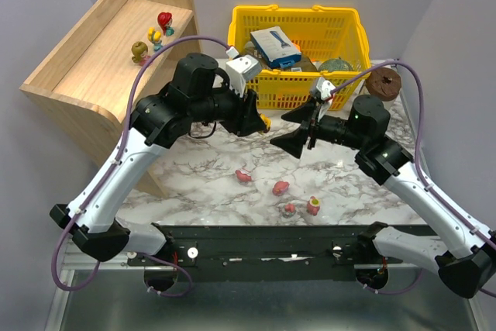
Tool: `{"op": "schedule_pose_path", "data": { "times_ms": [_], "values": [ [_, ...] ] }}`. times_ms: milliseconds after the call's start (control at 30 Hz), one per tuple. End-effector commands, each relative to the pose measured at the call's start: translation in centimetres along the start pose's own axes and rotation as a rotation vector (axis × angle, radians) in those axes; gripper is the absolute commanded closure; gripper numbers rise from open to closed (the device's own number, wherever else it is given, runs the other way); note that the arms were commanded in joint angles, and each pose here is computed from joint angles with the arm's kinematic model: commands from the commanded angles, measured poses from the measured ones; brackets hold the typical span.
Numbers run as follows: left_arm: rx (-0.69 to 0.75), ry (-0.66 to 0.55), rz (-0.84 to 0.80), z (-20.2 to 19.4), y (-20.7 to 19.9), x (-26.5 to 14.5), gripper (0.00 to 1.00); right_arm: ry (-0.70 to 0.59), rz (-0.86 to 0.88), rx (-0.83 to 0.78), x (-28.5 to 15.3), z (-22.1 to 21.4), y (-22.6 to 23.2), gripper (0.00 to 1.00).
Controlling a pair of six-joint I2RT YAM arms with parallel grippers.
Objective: Place and organize the plastic toys onto the shelf
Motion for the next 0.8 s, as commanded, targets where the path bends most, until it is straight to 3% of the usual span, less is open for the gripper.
{"op": "schedule_pose_path", "data": {
  "times_ms": [0,300,500,700,767],
  "values": [
    [0.009,-0.037,-0.107,0.2,-1.3,-0.7,1.0,-0.081,0.024,-0.12,1.0,2.4,0.4,0.11],
    [-0.004,-0.091,-0.144,0.2,-1.7,-1.1,1.0,-0.087,0.133,-0.14,2.9,2.7,1.8,0.26],
    [-0.014,-0.105,-0.176,0.2,-2.0,-1.2,1.0,-0.105,0.071,-0.107,3.9,2.9,1.5,0.37],
    [-0.026,-0.098,-0.174,-0.1,-1.9,-1.1,1.0,-0.167,0.009,-0.078,3.9,3.1,1.5,0.57],
    [-0.027,-0.103,-0.169,-0.1,-1.9,-1.1,1.0,-0.179,0.004,-0.078,3.8,3.2,1.6,0.68]
  ]
}}
Point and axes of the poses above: each gripper's point midway between its finger pads, its own x axis out along the fingers, its own y axis along the line the jaws close on, z = x × y, the point moved 9 cm from there along -x, back along the fingers, and after that the axes turned 10 degrees about -x, right-handed, at the moved point
